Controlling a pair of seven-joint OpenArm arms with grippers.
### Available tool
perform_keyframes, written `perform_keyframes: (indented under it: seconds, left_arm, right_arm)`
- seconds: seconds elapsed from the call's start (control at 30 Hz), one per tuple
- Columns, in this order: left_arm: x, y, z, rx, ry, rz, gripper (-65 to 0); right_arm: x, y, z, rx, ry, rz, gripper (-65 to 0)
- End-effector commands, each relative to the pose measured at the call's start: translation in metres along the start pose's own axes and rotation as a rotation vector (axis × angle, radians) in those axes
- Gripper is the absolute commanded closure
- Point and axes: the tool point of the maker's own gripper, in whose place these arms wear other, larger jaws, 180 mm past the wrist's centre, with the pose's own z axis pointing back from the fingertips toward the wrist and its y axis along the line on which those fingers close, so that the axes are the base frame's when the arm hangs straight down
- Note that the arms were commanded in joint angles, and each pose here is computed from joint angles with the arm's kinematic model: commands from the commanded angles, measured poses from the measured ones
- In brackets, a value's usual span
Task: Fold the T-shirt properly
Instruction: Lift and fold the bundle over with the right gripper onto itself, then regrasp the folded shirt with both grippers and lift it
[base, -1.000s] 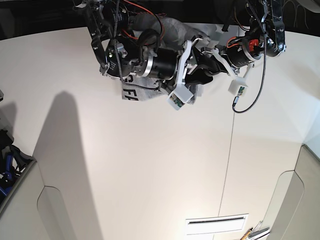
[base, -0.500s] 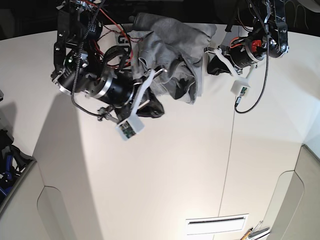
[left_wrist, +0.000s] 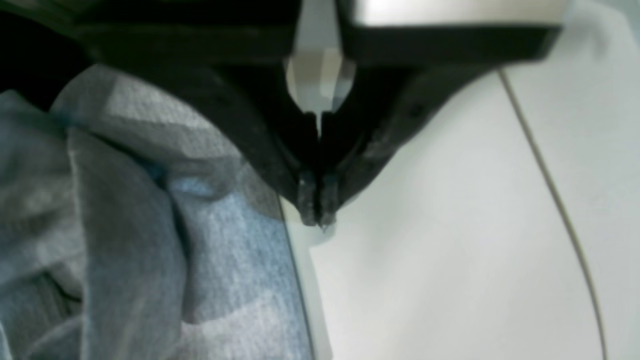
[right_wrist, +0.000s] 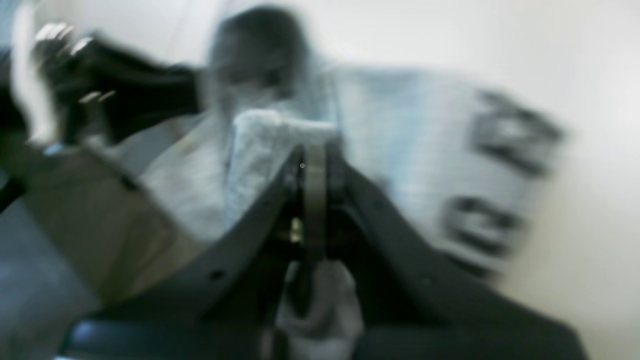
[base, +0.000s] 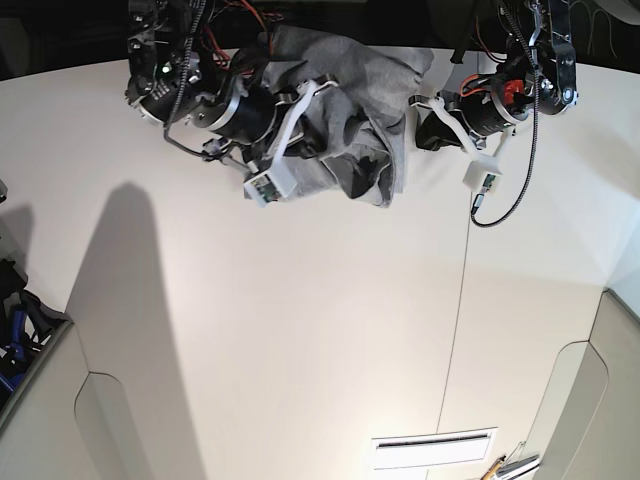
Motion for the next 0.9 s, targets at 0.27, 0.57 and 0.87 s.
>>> perform_keyframes:
  seconds: [0.27,0.57,0.87]
  left_arm:
    - [0.003,0.006,0.003,0.026,-0.003,-0.008,0.0]
    - [0.038,0.055,0.045,0.138,-0.167,0.091,0.0]
    - [0.091,-0.003,0.111,-0.128,-0.421,0.006,0.0]
  right_arm:
    - [0.011,0.119,-0.003,0.36,-0.062,0.205,0.0]
    - [0.04,0.066,-0.009,0.12,-0.101,0.292,0.0]
    - [0.069,-0.029,0.01,-0.144,-0.18,0.112,0.0]
